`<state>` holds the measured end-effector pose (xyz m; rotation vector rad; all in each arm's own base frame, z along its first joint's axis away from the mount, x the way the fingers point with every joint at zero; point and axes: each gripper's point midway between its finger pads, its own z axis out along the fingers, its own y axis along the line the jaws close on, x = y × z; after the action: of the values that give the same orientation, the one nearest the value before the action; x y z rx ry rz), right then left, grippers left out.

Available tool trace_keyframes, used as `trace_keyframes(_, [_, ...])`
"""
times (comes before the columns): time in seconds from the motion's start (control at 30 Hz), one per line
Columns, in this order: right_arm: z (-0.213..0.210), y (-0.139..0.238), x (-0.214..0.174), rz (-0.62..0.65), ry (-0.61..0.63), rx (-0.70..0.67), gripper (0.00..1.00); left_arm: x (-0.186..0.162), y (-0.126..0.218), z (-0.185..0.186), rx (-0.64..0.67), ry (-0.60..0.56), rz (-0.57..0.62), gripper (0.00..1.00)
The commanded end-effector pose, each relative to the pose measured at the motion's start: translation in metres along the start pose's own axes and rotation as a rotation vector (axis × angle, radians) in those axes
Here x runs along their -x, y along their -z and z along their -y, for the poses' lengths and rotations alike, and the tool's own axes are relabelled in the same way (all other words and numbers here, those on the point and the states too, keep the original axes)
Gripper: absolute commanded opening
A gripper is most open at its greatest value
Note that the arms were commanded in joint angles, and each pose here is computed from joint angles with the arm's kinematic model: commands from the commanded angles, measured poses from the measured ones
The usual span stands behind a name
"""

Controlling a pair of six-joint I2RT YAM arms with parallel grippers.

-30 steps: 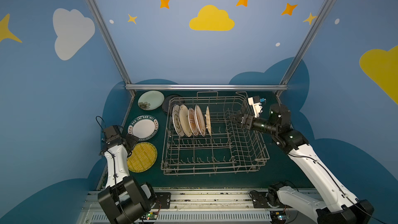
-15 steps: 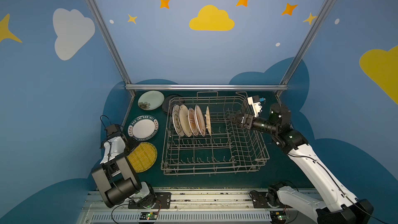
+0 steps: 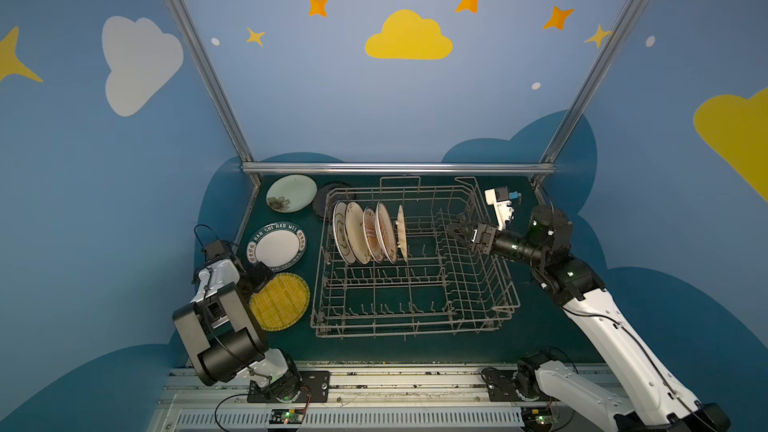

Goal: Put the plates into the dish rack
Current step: 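Close the left gripper on the bamboo mat's rim and tilt it up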

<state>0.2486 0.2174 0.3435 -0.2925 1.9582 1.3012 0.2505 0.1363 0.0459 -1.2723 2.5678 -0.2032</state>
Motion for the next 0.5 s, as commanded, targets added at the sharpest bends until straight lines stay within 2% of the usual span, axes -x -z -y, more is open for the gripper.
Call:
trace_keyframes(0.0, [0.001,0.003,0.000,0.017,0.021,-0.003,0.91,-0.014,0.006,0.020,-0.133,0.016,-0.027,1.00])
trace_keyframes(0.23, [-0.001,0.006,0.001,0.024,0.027,0.003,0.91,-0.028,-0.007,0.039,-0.263,0.018,-0.127,1.00])
trace_keyframes(0.47, [0.000,0.008,0.002,0.042,0.026,0.003,0.91,-0.031,-0.011,0.048,-0.320,0.004,-0.143,0.97])
